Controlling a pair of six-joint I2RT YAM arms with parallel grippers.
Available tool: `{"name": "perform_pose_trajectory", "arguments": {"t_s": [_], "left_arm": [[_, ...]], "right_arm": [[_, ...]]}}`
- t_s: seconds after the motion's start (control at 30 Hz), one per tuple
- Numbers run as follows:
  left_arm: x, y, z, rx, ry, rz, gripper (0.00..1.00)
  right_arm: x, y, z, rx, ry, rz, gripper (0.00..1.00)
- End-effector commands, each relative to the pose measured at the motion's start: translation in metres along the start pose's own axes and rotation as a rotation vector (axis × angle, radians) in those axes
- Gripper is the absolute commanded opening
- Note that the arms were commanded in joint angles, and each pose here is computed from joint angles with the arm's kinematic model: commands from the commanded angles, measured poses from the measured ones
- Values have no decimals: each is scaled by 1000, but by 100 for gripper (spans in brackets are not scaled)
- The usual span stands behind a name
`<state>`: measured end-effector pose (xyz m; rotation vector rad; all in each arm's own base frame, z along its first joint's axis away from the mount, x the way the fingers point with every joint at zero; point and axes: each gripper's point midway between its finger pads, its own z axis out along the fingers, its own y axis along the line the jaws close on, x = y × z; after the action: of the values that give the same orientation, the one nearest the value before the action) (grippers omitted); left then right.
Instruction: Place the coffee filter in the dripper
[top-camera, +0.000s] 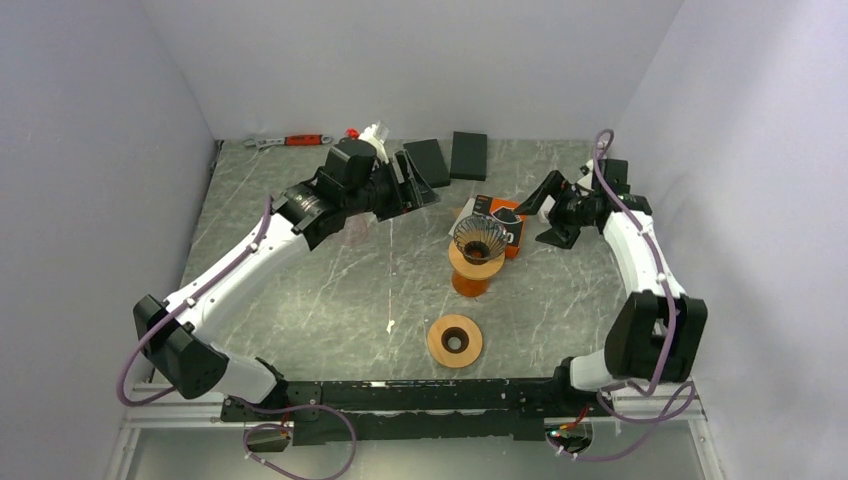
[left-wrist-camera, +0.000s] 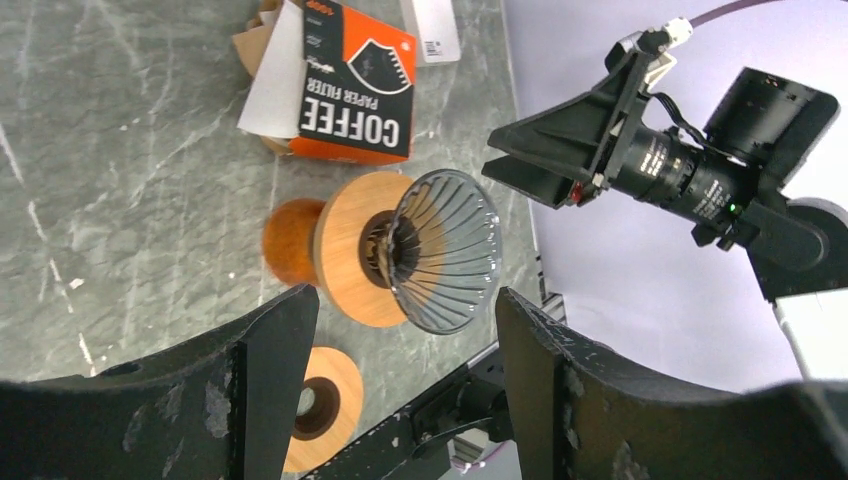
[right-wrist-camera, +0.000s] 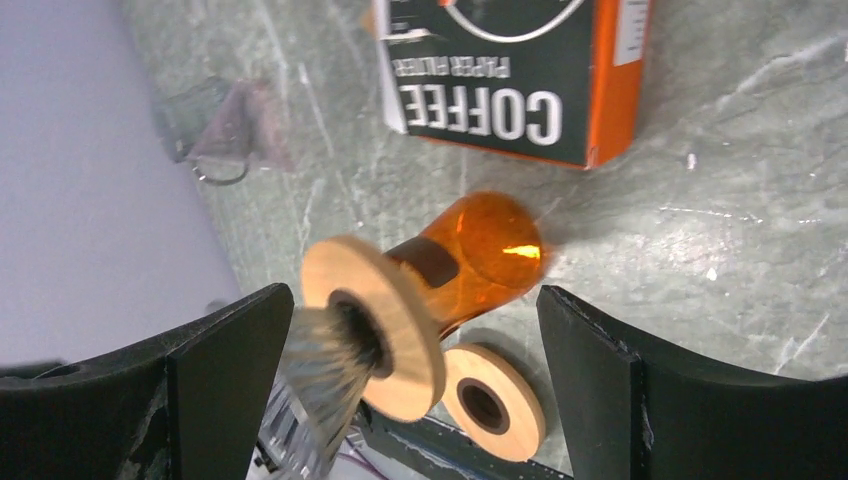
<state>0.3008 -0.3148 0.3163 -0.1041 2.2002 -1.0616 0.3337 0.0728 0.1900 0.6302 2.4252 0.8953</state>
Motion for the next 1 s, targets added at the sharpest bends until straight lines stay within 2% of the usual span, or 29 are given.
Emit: {"name": "perform_pose_trajectory", "arguments": {"t_s": [0.0, 0.33, 0.57, 0.83, 0.97], "left_arm": [[-1, 16, -8, -52, -35, 19, 71], [13, 32, -10, -61, 37, -26, 71], [16, 44, -14, -70, 60, -64, 70], [31, 73, -13, -128, 87, -142, 70], [39, 86, -8, -136, 116, -201, 70]], "right_arm": [[-23, -13, 28, 20, -46, 0, 98], [-45, -57, 102, 91, 70, 39, 95], [-52, -52, 136, 42, 147, 14, 93], [-1, -27, 175, 24, 319, -160, 85], [25, -23, 191, 51, 390, -263, 84]]}}
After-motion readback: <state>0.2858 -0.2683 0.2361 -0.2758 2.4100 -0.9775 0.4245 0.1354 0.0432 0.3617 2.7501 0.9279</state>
